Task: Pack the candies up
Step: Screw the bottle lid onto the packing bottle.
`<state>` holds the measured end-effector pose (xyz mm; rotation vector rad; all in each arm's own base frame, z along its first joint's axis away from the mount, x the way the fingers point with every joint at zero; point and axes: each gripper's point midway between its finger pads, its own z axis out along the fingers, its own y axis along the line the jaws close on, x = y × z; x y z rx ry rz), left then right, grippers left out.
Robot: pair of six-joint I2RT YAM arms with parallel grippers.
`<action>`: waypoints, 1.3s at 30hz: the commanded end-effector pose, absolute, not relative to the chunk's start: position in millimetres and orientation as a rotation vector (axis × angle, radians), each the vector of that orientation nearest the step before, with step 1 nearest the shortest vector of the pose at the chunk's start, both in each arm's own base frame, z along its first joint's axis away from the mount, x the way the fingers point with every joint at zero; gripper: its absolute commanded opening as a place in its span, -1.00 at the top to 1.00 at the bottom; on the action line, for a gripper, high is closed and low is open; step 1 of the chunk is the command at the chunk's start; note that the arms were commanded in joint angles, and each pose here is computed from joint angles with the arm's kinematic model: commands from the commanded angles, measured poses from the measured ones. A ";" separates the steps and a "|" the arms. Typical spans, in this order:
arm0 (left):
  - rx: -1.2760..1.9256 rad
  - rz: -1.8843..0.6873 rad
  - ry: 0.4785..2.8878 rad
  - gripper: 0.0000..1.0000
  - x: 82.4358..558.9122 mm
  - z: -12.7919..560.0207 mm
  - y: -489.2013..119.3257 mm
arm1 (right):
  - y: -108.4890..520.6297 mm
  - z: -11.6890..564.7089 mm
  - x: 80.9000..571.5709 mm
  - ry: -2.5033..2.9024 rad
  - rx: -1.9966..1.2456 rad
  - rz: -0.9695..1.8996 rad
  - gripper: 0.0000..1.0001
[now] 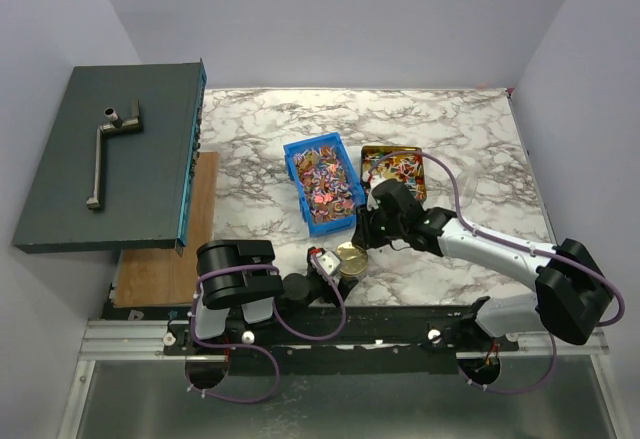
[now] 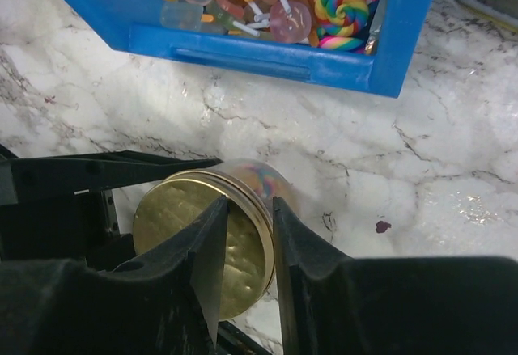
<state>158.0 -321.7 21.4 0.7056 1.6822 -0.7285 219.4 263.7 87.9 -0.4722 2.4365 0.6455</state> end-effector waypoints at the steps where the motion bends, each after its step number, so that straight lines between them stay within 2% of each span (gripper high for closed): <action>1: 0.705 -0.754 1.722 -0.25 153.1 10.2 -317.2 | 268.9 77.6 209.4 2.449 -0.528 0.719 0.36; 9: 0.705 -0.755 1.720 -0.26 153.3 10.5 -318.1 | 266.8 67.0 192.3 2.499 -0.550 0.773 0.46; 17: 0.680 -0.725 1.742 -0.25 157.7 7.1 -313.0 | 251.1 50.8 168.6 2.591 -0.488 0.783 0.66; 39: 0.633 -0.638 1.839 -0.19 171.9 -4.6 -302.2 | 228.4 33.3 111.4 2.689 -0.301 0.781 0.77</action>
